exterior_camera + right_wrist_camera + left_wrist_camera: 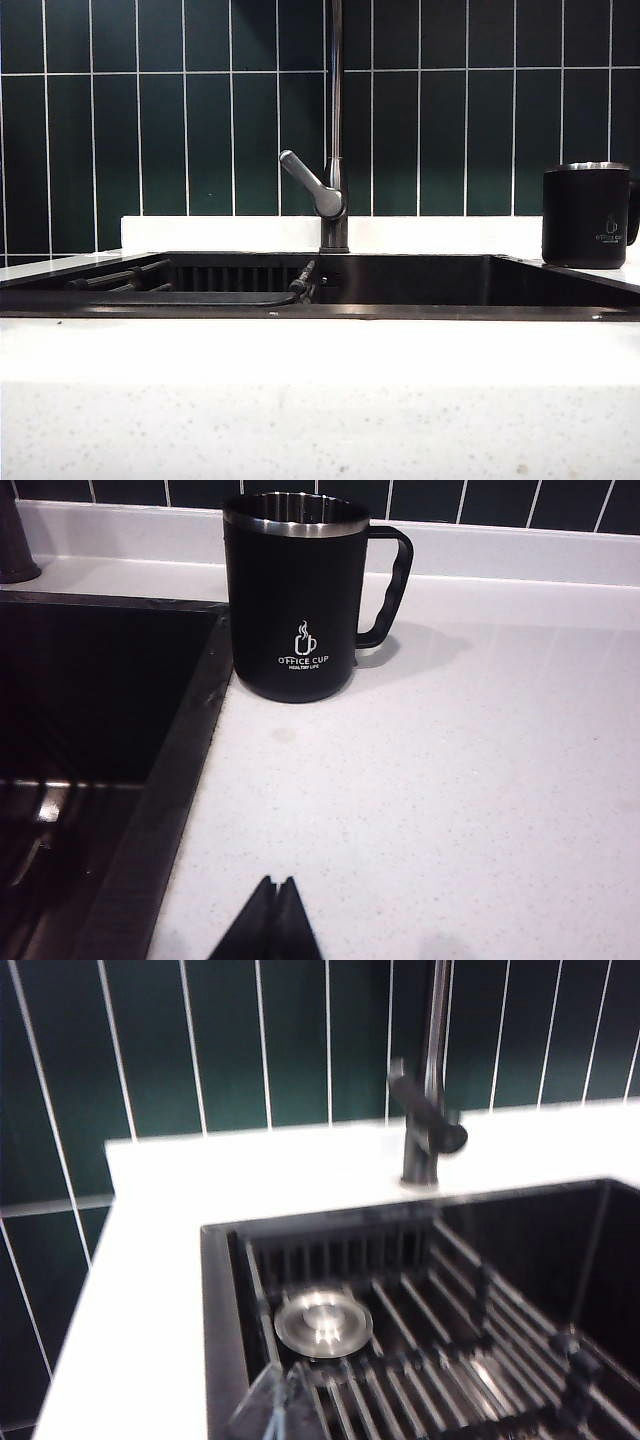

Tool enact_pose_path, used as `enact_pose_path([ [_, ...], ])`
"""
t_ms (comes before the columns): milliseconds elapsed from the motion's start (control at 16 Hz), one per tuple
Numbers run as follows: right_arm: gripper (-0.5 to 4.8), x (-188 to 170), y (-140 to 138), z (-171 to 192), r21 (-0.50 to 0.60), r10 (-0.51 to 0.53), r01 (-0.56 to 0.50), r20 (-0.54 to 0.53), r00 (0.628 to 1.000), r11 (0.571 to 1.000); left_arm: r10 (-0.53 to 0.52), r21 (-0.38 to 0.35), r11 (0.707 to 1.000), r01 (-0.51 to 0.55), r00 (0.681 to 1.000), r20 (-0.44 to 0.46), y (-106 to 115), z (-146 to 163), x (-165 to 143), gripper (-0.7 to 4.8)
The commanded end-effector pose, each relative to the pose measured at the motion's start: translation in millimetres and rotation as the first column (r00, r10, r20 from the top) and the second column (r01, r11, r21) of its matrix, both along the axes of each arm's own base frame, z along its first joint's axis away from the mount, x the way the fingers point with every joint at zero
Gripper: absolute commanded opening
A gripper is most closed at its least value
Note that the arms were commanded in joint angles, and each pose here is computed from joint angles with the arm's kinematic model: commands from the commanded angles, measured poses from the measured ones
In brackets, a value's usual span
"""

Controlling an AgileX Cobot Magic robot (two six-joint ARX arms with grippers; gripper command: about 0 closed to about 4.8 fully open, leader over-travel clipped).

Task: Pick up the mug next to the sink, go to the faucet to get some water, pour the water into the sink, and finally put the mug back to its place.

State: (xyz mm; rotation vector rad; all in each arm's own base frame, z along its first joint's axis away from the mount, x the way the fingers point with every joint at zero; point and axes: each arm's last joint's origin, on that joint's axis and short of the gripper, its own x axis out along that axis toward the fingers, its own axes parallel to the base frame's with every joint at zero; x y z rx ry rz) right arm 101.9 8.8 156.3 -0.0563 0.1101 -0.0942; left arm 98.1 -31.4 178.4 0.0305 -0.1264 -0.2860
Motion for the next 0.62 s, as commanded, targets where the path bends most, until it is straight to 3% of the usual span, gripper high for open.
enact_pose_path([
  [62,-0.05,0.3,-0.1,-0.7,0.0,-0.003,0.003,0.008,1.0,1.0,0.006,-0.002,1.0,-0.006,1.0,0.005,2.1,-0.8,-5.8,-0.06],
  [249,-0.05,0.3,-0.1,-0.6,0.0,-0.003,0.003,0.009,1.0,1.0,0.008,-0.003,1.0,-0.008,1.0,0.007,2.2,-0.6,-5.8,-0.06],
  [623,-0.05,0.3,-0.1,-0.6,0.0,-0.003,0.003,0.009,1.0,1.0,0.128,-0.011,0.992,-0.128,0.992,0.007,14.1,-0.4,-2.9,-0.06],
])
